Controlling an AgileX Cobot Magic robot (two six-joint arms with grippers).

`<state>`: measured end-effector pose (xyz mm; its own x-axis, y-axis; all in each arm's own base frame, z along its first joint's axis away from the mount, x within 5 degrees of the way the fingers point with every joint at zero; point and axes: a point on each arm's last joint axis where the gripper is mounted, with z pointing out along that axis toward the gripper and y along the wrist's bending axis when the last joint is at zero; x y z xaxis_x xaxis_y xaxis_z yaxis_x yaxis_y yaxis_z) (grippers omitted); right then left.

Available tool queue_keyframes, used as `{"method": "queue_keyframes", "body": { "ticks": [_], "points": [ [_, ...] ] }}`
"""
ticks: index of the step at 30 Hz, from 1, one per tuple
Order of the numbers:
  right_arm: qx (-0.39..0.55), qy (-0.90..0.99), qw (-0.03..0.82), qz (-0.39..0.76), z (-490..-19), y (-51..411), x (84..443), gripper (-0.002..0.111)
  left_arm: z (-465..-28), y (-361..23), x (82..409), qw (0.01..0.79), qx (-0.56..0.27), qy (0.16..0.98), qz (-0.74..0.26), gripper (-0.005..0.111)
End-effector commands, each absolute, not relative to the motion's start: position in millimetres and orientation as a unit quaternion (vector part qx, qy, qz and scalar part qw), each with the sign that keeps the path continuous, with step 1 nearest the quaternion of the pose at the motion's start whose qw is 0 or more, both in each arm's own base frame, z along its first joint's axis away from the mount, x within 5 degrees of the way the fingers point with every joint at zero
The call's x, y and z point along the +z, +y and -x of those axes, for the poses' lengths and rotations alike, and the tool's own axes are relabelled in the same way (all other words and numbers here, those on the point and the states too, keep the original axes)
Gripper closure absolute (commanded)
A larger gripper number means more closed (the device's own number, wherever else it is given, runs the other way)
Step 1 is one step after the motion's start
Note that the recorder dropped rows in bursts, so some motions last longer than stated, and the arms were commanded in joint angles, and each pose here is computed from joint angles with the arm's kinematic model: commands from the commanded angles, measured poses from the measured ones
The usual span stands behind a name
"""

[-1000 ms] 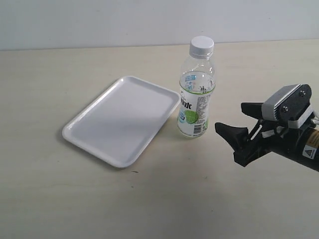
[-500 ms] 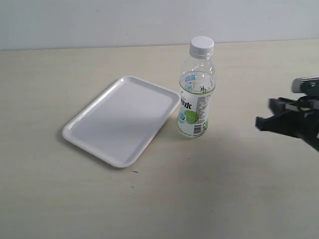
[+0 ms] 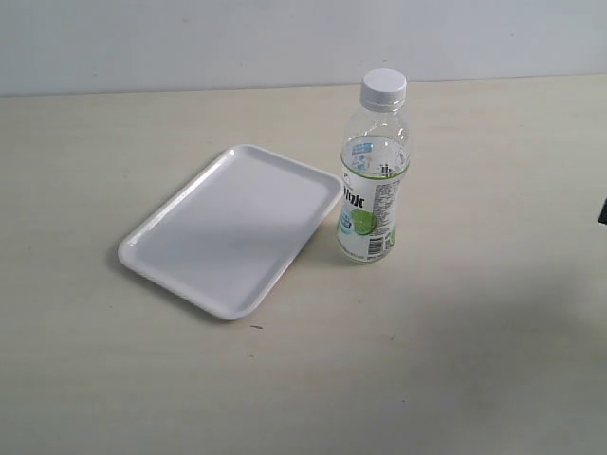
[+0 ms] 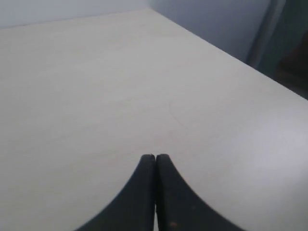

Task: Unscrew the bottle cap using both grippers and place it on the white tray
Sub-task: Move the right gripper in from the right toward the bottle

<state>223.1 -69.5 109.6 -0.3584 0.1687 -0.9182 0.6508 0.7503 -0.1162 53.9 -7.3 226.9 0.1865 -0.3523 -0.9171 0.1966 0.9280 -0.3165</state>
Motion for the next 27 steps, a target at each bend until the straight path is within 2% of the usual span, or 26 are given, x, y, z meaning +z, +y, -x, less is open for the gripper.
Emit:
{"method": "queue_keyframes", "body": {
  "ticks": [1,8,10,11,13,18,21,23,24,26,27],
  "points": [
    [-0.228,0.824,0.466,-0.229,-232.8,-65.6,100.9,0.108,-53.1,-7.0,228.2,0.77,-0.184,0.608,0.068,0.107],
    [-0.175,0.851,0.483,-0.113,-248.0,-49.3,100.2,0.108,-53.2,-7.0,228.1,0.769,-0.183,0.608,0.068,0.107],
    [-0.126,0.844,0.515,-0.081,-248.2,-38.9,105.8,0.108,-53.2,-7.0,227.9,0.769,-0.183,0.609,0.068,0.107],
    [-0.099,0.821,0.561,-0.024,-240.9,-28.3,112.8,0.108,-53.3,-7.0,227.7,0.768,-0.183,0.61,0.069,0.107],
    [-0.051,0.795,0.605,0.012,-222.8,-15.6,120.4,0.108,-53.3,-7.0,227.5,0.767,-0.183,0.611,0.069,0.107],
    [-0.026,0.796,0.603,0.044,-201.1,-6.8,125.6,0.108,-53.3,-7.0,227.6,0.767,-0.184,0.611,0.07,0.107],
    [0.06,0.769,0.608,0.187,-191.9,21.4,132.1,0.108,-53.3,-7.0,227.6,0.767,-0.185,0.61,0.07,0.107],
    [0.098,0.762,0.594,0.238,-188.9,31.5,132.0,0.108,-53.3,-7.0,227.6,0.767,-0.186,0.61,0.071,0.107],
    [0.116,0.758,0.596,0.24,-189.8,34.1,133.6,0.107,-53.3,-7.0,227.6,0.767,-0.186,0.61,0.071,0.107],
    [0.145,0.752,0.594,0.245,-194.0,38.0,136.3,0.096,-53.3,-7.0,227.6,0.766,-0.189,0.61,0.073,0.107],
    [0.158,0.752,0.589,0.252,-195.4,40.1,136.2,0.087,-53.3,-7.0,227.6,0.766,-0.19,0.61,0.074,0.107]
  ]
}}
